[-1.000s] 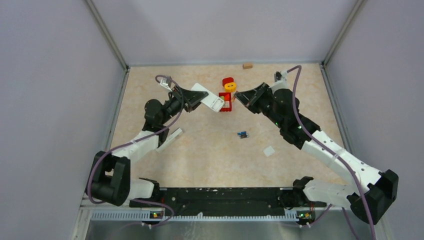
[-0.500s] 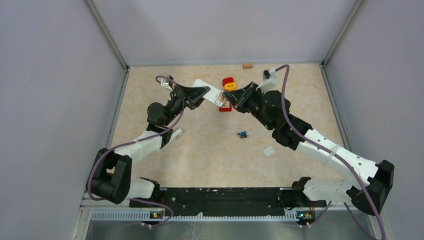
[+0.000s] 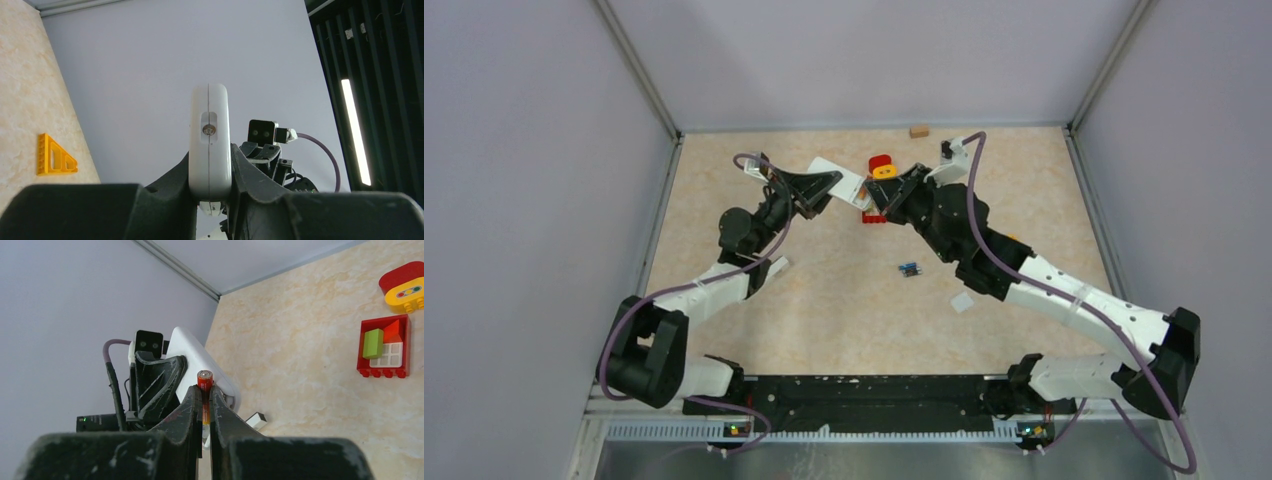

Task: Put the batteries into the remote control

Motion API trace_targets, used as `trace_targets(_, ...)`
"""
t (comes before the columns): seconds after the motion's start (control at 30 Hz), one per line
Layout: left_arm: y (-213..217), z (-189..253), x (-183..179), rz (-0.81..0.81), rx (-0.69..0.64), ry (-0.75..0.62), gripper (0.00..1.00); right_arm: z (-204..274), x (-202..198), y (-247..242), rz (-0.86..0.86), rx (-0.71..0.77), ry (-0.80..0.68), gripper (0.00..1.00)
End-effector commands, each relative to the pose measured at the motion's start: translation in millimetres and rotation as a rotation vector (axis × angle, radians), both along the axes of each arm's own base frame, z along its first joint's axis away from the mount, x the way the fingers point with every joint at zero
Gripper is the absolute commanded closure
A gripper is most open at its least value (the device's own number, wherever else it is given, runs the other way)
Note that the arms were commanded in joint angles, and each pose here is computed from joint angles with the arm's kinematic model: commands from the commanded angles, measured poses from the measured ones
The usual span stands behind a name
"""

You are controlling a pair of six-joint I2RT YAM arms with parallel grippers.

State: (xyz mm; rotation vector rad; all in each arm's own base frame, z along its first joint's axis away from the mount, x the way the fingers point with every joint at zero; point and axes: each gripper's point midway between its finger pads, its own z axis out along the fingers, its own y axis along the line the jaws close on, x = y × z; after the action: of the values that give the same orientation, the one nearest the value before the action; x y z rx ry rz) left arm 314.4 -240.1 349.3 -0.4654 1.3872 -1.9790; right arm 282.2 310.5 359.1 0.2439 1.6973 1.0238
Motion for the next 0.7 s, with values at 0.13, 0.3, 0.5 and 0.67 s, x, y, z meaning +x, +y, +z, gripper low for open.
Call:
trace_targets(0.13, 12.5, 41.7, -20.5, 0.021, -0.149, -0.141, 1.0, 11.1, 4.3, -1.0, -0.082, 0.0, -0.034, 1.0)
trace_targets(0.3, 16.9, 49.0, -23.8, 0.032, -0.209, -0.143, 1.0, 7.4, 4.6, -1.5, -0.113, -0.022, -0.033, 1.0)
trace_targets(0.5, 20.2, 56.4, -24.5, 0.058, -0.242, -0.155, 1.0, 7.8, -1.2, 4.1, -0.128, -0.07, -0.052, 1.0)
trace_targets(0.67, 20.5, 61.2, -23.8, 0.081, -0.232, -0.189, 1.0, 3.7, -3.8, 3.1, -0.148, -0.103, -0.047, 1.0)
